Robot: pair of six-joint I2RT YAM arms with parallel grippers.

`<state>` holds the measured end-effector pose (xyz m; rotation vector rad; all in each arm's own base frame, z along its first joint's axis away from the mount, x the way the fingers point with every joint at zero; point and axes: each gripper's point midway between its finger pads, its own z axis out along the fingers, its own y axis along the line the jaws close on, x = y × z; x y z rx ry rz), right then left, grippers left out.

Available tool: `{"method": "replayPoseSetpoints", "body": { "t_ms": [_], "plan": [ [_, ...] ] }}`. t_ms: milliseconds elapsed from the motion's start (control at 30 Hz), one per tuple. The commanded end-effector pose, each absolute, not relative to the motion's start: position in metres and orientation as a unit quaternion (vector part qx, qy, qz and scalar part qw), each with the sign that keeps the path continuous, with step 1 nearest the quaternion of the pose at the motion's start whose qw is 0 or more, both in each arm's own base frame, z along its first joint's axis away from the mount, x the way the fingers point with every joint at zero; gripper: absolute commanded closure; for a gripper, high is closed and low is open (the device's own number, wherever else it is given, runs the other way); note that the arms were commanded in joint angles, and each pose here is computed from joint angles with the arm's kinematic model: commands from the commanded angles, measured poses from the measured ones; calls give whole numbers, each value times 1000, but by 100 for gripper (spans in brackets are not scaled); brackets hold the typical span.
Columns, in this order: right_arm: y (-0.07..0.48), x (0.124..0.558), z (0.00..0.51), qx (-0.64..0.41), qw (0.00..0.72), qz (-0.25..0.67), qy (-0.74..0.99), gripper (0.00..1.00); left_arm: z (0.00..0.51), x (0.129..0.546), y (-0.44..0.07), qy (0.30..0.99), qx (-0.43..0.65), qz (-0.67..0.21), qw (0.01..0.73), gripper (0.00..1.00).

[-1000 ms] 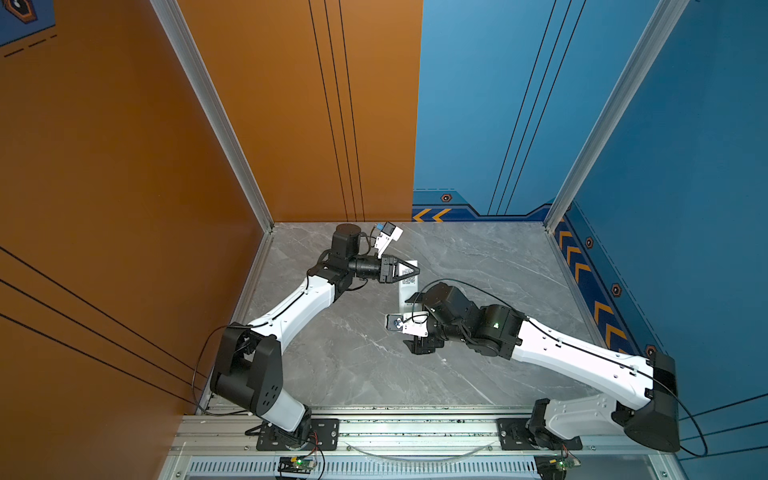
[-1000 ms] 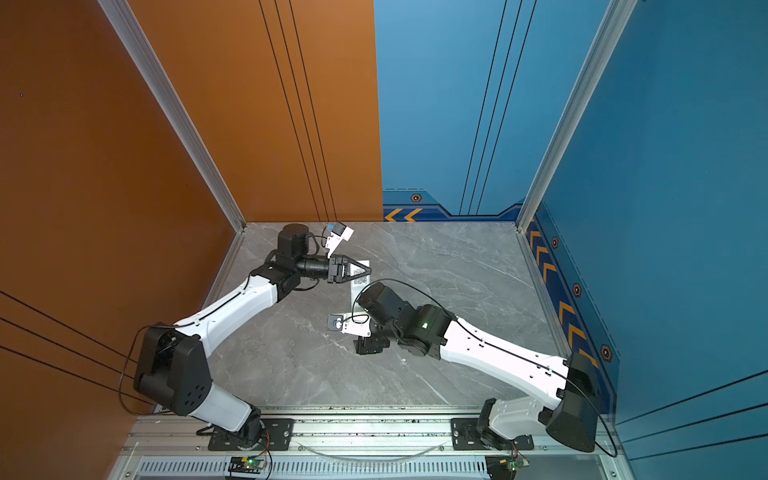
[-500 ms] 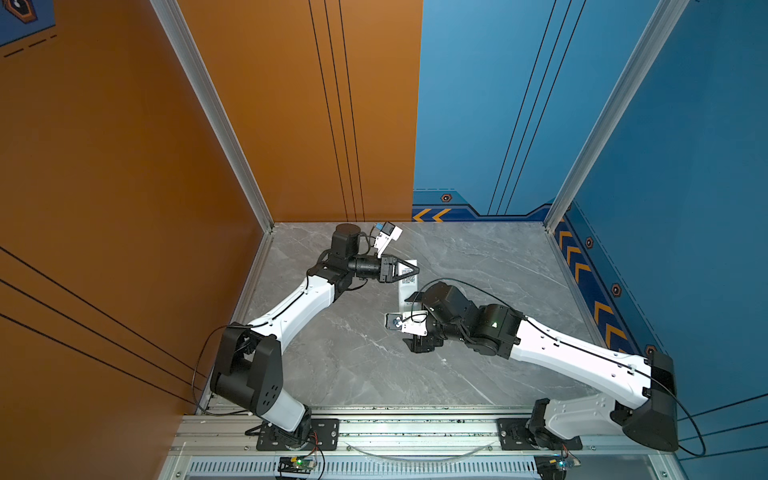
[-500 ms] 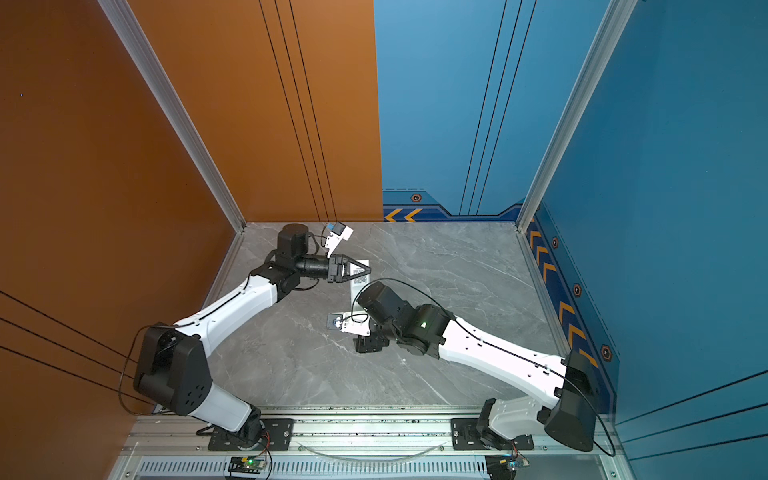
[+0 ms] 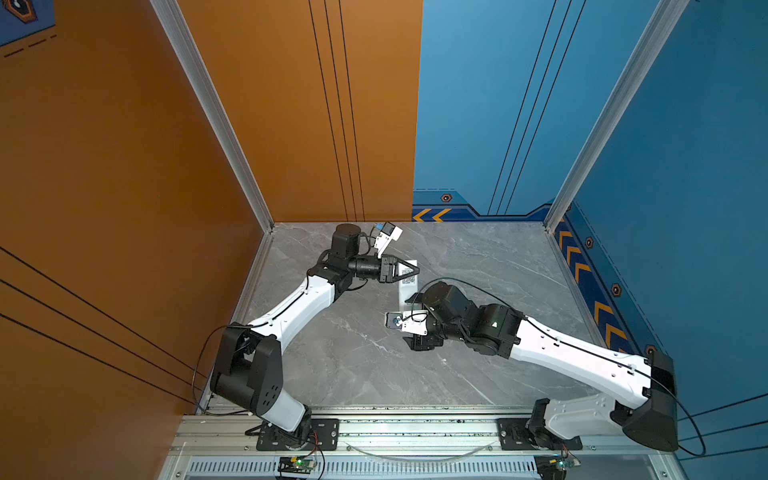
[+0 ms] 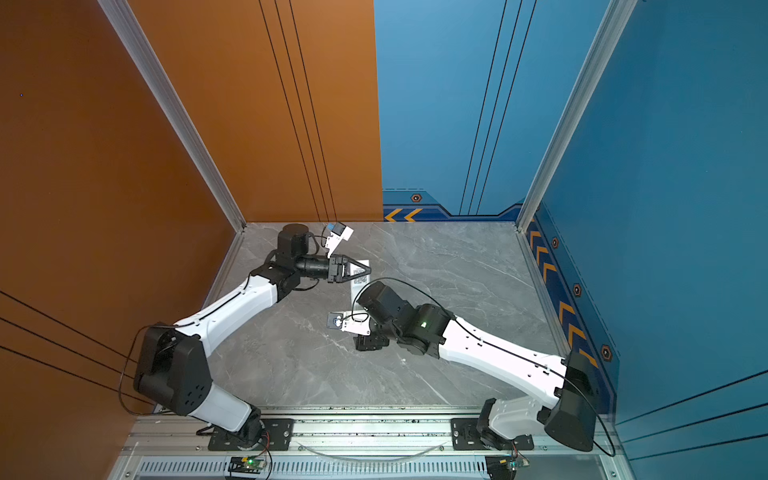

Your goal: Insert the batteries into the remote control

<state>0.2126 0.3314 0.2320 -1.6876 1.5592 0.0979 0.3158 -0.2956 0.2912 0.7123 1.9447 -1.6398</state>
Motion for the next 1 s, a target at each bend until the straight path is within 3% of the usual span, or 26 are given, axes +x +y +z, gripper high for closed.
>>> {"method": "replayPoseSetpoints", "body": {
  "t_ms": [0,967],
  "plan": [
    [315,204,200,-680,345,37,645,18,315,304,-293,692,282,-612,259,100],
    [305,189,196,-704,306,9,640,34,307,308,-290,712,281,-584,269,100]
  ]
}}
